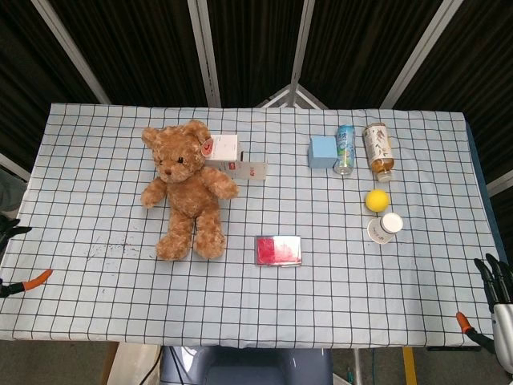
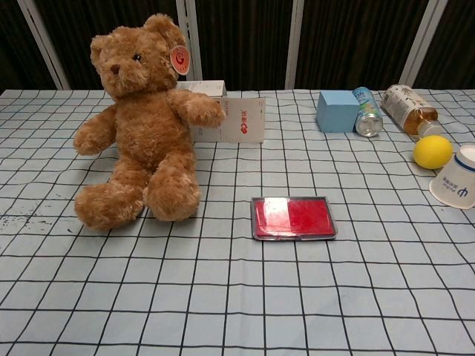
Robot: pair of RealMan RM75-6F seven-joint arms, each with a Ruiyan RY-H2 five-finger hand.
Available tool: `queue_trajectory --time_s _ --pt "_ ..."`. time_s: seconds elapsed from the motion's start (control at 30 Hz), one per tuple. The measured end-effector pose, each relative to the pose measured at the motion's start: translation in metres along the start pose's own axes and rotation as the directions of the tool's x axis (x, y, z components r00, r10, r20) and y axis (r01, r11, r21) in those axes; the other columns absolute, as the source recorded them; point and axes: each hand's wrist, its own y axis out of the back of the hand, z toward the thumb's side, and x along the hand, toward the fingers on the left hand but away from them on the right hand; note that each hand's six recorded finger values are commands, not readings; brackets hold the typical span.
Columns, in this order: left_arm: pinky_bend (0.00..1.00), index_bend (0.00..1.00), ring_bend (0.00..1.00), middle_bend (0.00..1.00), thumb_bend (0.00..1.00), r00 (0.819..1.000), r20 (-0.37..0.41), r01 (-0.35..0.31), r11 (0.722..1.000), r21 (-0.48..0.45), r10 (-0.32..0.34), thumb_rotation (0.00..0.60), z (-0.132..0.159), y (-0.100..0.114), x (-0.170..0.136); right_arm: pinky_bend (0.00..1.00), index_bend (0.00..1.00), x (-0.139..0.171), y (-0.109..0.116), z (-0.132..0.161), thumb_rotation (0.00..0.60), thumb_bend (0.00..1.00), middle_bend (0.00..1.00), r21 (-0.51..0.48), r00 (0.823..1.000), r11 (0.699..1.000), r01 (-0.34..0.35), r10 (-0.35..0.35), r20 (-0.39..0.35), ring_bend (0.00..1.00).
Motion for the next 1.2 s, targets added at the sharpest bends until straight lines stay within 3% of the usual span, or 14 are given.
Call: queue_trajectory --time_s 0.1,0.27,0.53,0.8,1.0,1.2 --pt "0.0 0.24 0.0 0.1 0.22 0.995 -0.043 0.09 0.991 -0.102 -0.094 0.6 -0.001 -0.015 0.024 0.0 0.06 0.0 -0.001 0.0 0.6 0.22 0.06 0.003 1.0 1.0 -0.003 0.003 0.001 0.07" --pt "0.0 0.24 0.0 0.09 0.22 0.978 -0.106 0.146 0.956 -0.256 -0.178 0.6 0.0 -0.03 0.063 0.0 0.06 -0.001 -0.003 -0.001 0.6 0.22 0.06 0.008 1.0 1.0 -0.009 0.009 0.006 0.07" --pt "0.0 0.24 0.0 0.08 0.2 0.951 -0.127 0.186 0.853 -0.488 -0.281 0.6 0.024 -0.068 0.129 0.0 0.06 -0.004 -0.009 -0.001 0.6 0.22 0.06 0.02 1.0 1.0 -0.021 0.021 0.012 0.07" --pt "0.0 0.24 0.0 0.08 0.2 0.929 -0.151 0.193 0.791 -0.581 -0.338 0.6 0.039 -0.106 0.161 0.0 0.06 -0.005 -0.011 -0.003 0.6 0.22 0.06 0.021 0.999 0.999 -0.028 0.028 0.018 0.07" --pt "0.0 0.24 0.0 0.1 0.21 0.913 -0.159 0.213 0.772 -0.599 -0.376 0.6 0.048 -0.131 0.17 0.0 0.06 -0.006 -0.012 -0.004 0.6 0.22 0.06 0.021 0.999 0.999 -0.034 0.033 0.021 0.07" --pt "0.0 0.24 0.0 0.13 0.21 0.902 -0.16 0.237 0.771 -0.591 -0.4 0.6 0.059 -0.153 0.177 0.0 0.05 -0.006 -0.013 -0.005 0.6 0.22 0.06 0.023 0.999 0.999 -0.036 0.036 0.026 0.07"
